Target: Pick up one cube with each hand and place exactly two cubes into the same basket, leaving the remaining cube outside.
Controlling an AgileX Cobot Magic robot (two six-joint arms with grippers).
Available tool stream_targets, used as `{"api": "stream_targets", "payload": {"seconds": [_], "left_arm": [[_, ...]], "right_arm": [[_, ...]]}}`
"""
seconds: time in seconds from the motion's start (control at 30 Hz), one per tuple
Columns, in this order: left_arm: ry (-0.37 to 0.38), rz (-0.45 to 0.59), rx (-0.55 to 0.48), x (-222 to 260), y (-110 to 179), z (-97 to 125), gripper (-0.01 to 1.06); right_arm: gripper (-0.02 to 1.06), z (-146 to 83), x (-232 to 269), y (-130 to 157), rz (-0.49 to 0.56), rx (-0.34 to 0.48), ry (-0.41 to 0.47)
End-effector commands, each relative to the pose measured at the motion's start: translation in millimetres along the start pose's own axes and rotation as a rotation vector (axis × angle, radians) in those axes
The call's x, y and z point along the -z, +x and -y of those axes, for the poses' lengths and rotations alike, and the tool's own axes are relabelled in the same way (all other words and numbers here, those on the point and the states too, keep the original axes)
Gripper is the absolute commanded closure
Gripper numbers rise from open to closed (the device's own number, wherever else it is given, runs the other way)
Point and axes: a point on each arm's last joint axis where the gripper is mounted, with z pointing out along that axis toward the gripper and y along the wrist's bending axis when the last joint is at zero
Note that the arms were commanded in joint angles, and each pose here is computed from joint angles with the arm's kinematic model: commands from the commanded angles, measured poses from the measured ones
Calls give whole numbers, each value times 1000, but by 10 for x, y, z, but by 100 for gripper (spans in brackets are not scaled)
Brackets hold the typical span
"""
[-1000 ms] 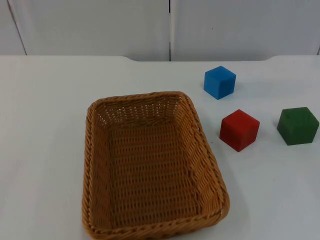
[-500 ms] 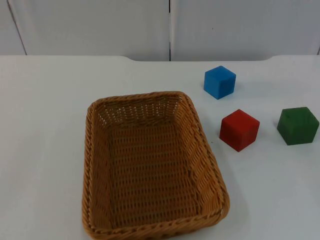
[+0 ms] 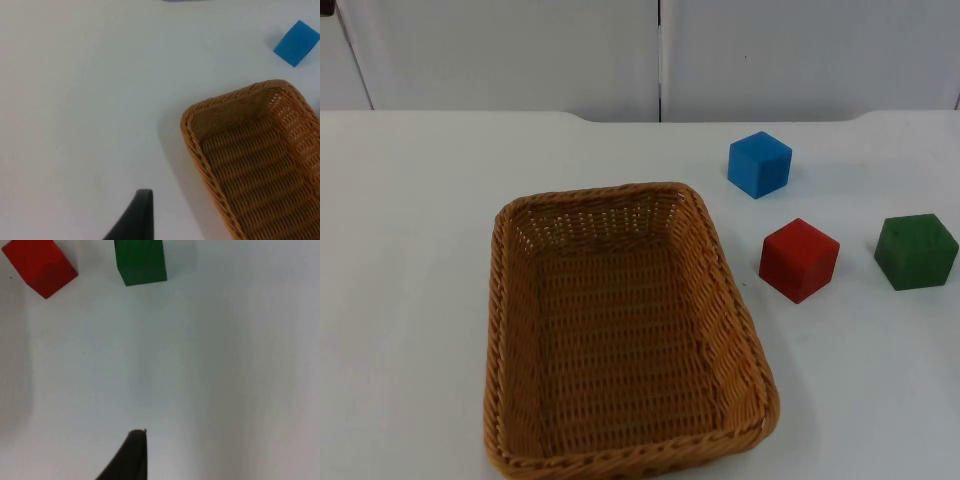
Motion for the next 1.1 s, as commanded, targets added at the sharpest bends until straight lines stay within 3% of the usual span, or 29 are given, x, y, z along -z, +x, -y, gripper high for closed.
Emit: {"api": "stream_targets", "payload": {"seconds": [0.0,0.3,0.53,0.7,1.07], "left_arm": [[20,2,-15,-75,-59,-10,0],[121,5,-94,-440,-206,-43,0],[156,-26,-149,-693,-340,-19,0],[225,-82,-243,-1124,-483,192,0],[272,-123,-345,-1841,-613,393,0]], "right_arm": [[-1,13,-49,-68,26,4,2],[-1,19,-323,-159,-11,0,3],[-1,16,-488,-197,-35,-11,-4],[-1,5,-687,-224,-67,-33,-19],[-1,15,-1027,-252,-104,-42,-15]]}}
